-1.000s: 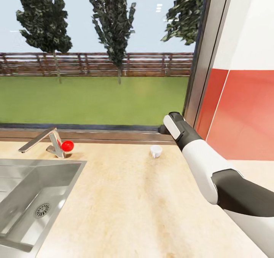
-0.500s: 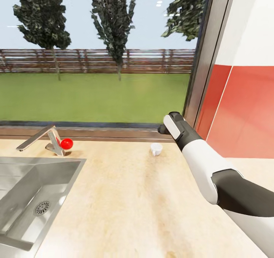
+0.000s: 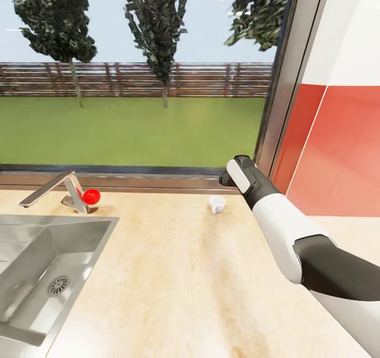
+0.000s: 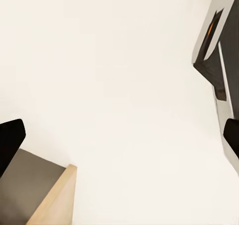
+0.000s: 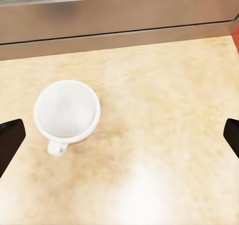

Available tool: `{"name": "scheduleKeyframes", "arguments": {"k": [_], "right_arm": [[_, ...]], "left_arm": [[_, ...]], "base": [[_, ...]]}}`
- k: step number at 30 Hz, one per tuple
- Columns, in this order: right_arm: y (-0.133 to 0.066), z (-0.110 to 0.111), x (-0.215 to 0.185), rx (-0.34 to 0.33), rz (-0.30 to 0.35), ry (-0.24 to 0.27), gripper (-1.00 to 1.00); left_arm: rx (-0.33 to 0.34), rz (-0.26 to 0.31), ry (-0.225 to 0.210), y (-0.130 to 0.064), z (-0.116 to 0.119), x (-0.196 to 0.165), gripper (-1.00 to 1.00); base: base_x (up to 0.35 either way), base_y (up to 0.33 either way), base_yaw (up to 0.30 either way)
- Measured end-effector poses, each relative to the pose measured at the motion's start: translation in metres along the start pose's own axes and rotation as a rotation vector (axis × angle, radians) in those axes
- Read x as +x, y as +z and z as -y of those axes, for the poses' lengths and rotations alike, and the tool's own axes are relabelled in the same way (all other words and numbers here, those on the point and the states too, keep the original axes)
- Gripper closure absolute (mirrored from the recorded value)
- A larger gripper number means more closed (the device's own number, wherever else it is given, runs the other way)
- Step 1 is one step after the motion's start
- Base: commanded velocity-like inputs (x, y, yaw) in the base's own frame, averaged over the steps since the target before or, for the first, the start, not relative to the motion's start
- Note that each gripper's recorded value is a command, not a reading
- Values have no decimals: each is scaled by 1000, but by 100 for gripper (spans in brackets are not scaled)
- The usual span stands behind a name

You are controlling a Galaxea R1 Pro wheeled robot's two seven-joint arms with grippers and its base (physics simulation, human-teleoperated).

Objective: Set up a coffee station on the kitchen countertop: keep the coffee maker on the countertop, move the bottle of coffee from the kitchen shelf to the counter next to the coffee maker, place a paper coffee filter on top of the coffee maker, put the saucer next to the coffee maker with the coffee cup on the saucer, and place the electric kettle next to the coffee maker.

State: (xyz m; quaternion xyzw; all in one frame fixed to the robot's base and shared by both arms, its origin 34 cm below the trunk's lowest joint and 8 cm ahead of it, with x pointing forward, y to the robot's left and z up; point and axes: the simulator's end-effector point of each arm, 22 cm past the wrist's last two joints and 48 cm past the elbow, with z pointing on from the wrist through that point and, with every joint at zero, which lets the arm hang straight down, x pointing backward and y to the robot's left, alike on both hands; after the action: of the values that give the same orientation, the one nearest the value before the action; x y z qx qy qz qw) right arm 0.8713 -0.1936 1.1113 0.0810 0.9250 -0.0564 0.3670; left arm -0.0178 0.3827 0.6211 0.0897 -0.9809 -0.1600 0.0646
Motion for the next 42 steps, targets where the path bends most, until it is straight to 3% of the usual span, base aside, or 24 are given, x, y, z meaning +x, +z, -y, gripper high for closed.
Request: {"name": "scheduleKeyframes", "arguments": {"k": [9,42], "right_arm": [[10,0,6,2,-14,-5,-100],[42,-4,30,8,-67,-14,-100]], "left_arm": [[-19,-64,22,-7,-16,46,-100],[-25,-112,41,-15,-20,65,-100]], "base": [[0,0,0],[0,0,0]]}}
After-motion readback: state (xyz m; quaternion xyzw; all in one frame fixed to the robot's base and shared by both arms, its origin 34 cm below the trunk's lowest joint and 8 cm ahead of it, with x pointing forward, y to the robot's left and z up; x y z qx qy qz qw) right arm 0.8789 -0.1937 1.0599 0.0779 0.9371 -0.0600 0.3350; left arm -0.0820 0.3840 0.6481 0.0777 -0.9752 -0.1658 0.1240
